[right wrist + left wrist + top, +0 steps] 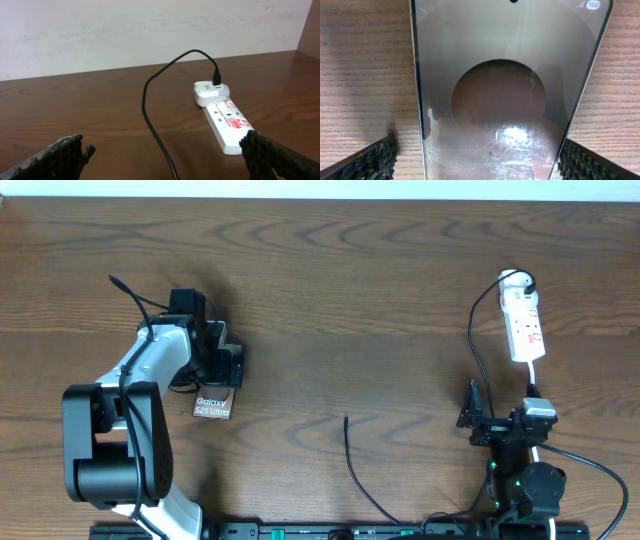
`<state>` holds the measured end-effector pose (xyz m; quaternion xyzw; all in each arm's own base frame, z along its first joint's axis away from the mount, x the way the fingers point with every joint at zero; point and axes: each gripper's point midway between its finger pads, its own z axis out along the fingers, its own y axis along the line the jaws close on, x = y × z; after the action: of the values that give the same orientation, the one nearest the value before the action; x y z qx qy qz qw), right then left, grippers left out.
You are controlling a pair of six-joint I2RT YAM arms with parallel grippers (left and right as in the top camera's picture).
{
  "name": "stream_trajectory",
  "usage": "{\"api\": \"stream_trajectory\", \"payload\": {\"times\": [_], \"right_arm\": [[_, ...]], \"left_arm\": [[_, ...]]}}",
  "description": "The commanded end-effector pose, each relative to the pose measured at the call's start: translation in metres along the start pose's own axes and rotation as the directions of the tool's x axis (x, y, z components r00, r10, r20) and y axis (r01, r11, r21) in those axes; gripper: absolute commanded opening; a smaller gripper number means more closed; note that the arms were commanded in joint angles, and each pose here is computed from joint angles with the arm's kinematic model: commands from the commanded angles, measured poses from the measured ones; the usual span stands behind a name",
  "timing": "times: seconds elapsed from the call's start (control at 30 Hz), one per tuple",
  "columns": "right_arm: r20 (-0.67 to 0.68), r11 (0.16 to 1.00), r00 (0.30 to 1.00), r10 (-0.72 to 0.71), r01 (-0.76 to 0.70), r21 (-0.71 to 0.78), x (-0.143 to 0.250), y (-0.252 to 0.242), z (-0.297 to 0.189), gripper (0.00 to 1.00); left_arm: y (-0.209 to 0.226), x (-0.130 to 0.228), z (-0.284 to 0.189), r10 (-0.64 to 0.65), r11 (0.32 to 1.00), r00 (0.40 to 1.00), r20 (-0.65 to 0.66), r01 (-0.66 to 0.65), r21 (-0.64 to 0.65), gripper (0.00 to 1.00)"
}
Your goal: Plug charger to phone and switch on socket
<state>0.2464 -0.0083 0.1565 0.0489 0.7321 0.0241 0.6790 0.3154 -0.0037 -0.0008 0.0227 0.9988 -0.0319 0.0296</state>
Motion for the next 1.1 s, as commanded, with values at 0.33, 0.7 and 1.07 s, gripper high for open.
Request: {"api": "stream_trajectory", "payload": {"times": [0.33,0.7,1.07], "right_arm": [[-0.002,1.0,1.0,-0.01,0.01,-0.01,0.001,0.002,0.0,0.99],[-0.002,1.0,1.0,-0.01,0.01,-0.01,0.001,0.002,0.0,0.99],[-0.002,1.0,1.0,-0.01,0.01,-0.01,0.001,0.002,0.0,0.99]], "left_arm": [[-0.021,0.003,0.004,0.067,0.997,0.998,-0.007,-0.067,0.029,1.0],[-0.013,-0.001,0.004,0.072,0.997,0.997,0.005,-0.072,-0.026,1.0],[-0.01,-0.001,0.004,0.073,0.996,0.997,0.007,-0.073,-0.045,1.0]]}}
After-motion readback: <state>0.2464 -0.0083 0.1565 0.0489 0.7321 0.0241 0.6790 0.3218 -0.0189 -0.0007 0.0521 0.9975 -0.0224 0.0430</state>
